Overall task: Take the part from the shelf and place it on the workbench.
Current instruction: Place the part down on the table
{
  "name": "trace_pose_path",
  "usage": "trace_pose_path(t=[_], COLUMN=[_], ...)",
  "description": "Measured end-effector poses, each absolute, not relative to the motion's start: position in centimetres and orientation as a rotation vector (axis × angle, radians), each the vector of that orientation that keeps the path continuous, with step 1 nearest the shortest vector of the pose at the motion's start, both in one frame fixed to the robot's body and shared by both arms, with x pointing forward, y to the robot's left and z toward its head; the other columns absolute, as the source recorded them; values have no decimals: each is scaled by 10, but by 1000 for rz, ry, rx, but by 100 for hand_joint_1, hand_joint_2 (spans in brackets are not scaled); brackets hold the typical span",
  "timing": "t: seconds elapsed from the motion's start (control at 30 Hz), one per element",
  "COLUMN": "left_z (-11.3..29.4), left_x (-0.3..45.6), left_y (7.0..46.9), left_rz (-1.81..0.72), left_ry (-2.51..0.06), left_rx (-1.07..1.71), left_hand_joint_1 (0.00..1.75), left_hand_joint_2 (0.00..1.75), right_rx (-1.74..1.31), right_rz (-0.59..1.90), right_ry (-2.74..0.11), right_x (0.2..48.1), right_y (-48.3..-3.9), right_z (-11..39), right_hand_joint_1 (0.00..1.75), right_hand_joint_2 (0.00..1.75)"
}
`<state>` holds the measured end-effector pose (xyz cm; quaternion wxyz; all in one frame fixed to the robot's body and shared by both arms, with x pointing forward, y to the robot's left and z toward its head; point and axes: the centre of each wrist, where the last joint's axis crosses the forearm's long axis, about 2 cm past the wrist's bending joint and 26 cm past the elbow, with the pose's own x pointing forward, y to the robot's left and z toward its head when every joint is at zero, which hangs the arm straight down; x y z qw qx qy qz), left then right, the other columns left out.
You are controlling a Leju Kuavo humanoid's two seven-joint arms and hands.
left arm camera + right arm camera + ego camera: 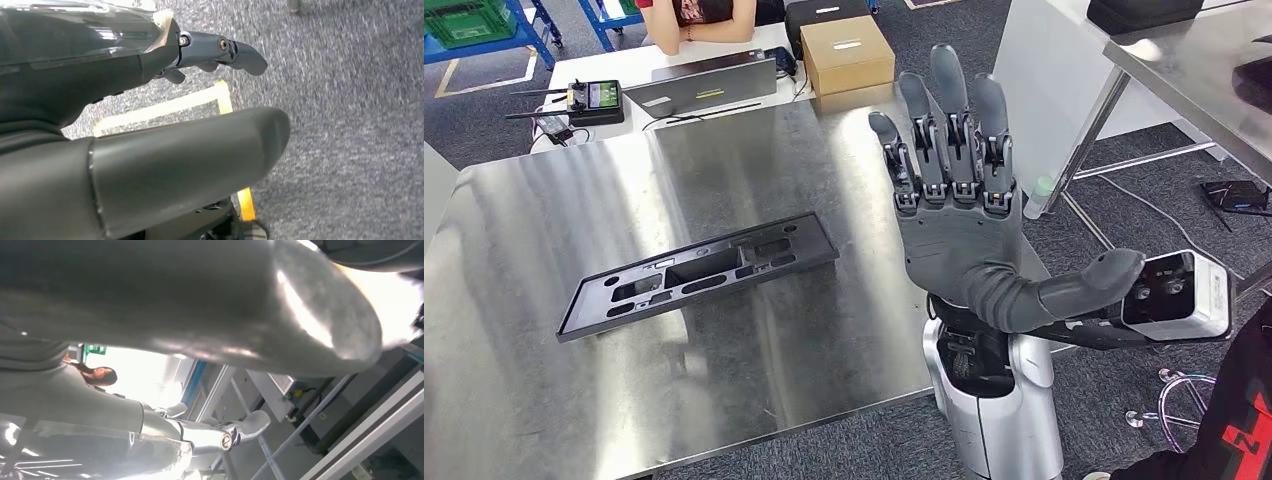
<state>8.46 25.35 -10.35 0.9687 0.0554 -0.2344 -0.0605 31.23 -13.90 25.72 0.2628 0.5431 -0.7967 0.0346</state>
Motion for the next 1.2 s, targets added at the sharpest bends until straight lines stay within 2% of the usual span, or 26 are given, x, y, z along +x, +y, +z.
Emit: trace_pose_path(t=[0.47, 1.0, 1.2], left_z=[-102, -104, -105], left_x=[95, 84, 80], left_y=[255, 254, 256], left_rz=[-148, -116, -95], left_ry=[-481, -474, -474], left_rx=[112, 132, 142], left_hand_joint_1=[0, 0, 0], left_hand_joint_2=[0, 0, 0], right_rx=[1308, 1000, 788], right_rz=[110, 90, 87], right_ry=[-2199, -2151, -2081], right_x=[306, 285, 276], right_y=[-147, -164, -171], right_z=[239, 182, 152], right_hand_joint_1=[0, 0, 0], right_hand_joint_2=[0, 0, 0])
